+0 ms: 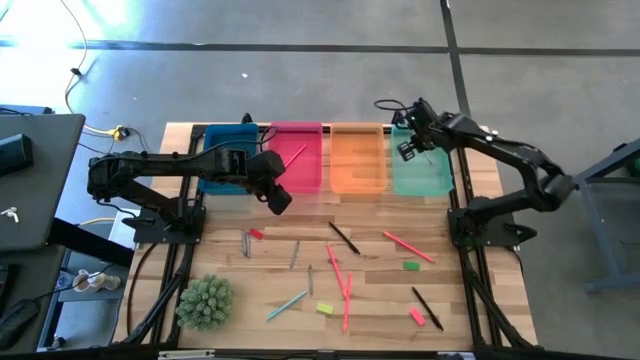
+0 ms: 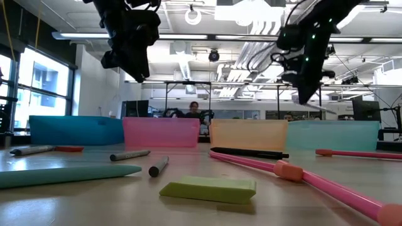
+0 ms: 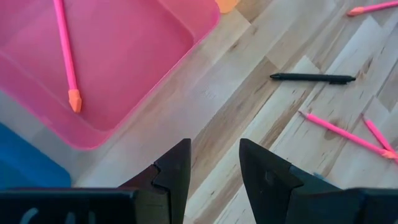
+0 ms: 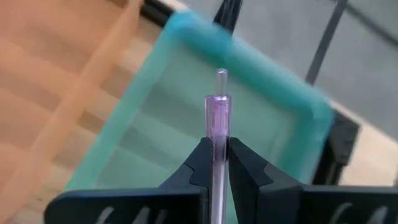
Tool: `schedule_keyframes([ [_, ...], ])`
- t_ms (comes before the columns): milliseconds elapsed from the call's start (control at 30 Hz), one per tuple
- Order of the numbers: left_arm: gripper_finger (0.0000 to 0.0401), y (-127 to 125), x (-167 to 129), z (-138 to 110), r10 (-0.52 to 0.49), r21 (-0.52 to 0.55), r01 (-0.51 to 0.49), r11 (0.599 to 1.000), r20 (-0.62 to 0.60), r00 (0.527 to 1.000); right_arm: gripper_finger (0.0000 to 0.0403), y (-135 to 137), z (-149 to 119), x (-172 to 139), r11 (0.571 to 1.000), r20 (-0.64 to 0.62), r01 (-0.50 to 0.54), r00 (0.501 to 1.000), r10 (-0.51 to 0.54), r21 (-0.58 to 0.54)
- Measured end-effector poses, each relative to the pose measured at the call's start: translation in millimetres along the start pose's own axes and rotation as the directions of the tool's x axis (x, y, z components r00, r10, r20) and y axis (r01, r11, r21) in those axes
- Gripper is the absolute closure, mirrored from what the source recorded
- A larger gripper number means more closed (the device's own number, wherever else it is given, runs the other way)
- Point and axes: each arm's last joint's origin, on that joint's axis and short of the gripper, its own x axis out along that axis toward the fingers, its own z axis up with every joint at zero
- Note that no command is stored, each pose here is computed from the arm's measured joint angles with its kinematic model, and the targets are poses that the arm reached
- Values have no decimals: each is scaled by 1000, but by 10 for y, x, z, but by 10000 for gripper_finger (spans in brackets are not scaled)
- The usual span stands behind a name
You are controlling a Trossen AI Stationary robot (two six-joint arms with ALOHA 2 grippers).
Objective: Sort crayons/erasers/pens/pencils in bins
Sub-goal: Put the purple pen into the green bin
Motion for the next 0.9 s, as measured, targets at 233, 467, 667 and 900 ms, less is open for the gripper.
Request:
schedule_keyframes([
  [233, 275, -2, 0, -2, -1, -98, 0, 995, -1, 1000, 386, 28, 13, 330, 996, -143, -81, 987, 77, -23],
  [467, 275, -99, -6, -68, -19, -89, 18, 996, -12, 1000, 386, 107, -9, 593, 991, -243, -104, 967, 80, -87],
  [667, 275, -244, -19, -177, -47, -39, 46, 998, -30, 998, 386, 162, -35, 793, 983, -308, -116, 949, 68, -140],
  [900, 275, -383, -42, -330, -59, -102, 51, 993, -71, 996, 386, 197, -54, 922, 981, -342, -116, 938, 56, -156],
])
